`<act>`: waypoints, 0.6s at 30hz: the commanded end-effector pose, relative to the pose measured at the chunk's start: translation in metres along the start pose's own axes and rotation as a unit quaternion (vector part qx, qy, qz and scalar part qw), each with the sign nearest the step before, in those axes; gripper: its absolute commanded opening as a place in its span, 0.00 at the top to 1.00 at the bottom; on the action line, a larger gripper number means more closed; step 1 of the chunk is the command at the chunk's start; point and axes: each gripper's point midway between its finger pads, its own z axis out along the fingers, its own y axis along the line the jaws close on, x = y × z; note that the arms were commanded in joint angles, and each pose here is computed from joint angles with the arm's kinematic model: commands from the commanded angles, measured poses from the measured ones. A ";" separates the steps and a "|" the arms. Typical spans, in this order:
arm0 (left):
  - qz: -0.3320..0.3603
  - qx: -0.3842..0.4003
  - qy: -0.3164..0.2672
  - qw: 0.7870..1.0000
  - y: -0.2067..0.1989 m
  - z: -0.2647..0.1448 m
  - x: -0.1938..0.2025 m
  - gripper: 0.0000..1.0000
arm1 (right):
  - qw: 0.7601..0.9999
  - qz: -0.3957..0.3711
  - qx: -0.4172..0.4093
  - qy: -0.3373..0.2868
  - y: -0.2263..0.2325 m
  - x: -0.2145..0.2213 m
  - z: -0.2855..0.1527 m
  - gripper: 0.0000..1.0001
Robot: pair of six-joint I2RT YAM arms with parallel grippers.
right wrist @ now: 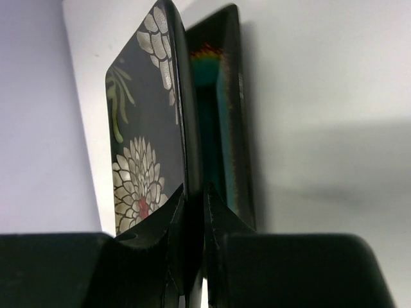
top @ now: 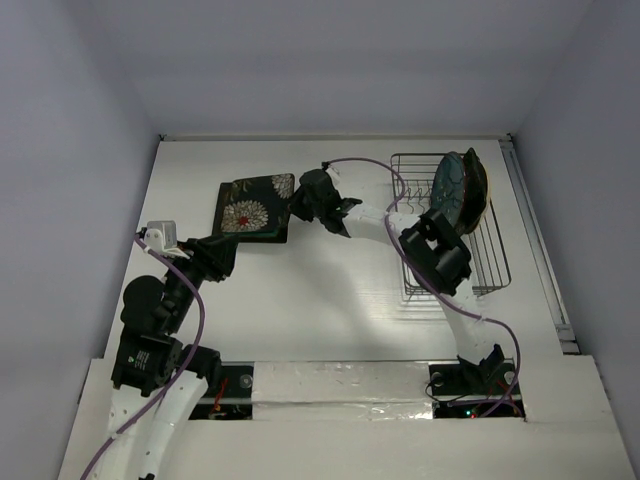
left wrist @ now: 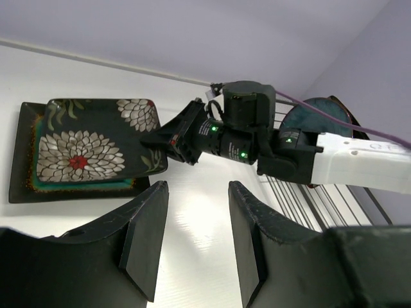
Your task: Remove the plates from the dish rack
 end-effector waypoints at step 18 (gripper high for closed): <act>0.004 0.012 -0.022 1.000 -0.005 -0.001 -0.009 0.61 | 0.993 0.054 -0.107 -0.010 0.064 -0.001 -0.009 0.60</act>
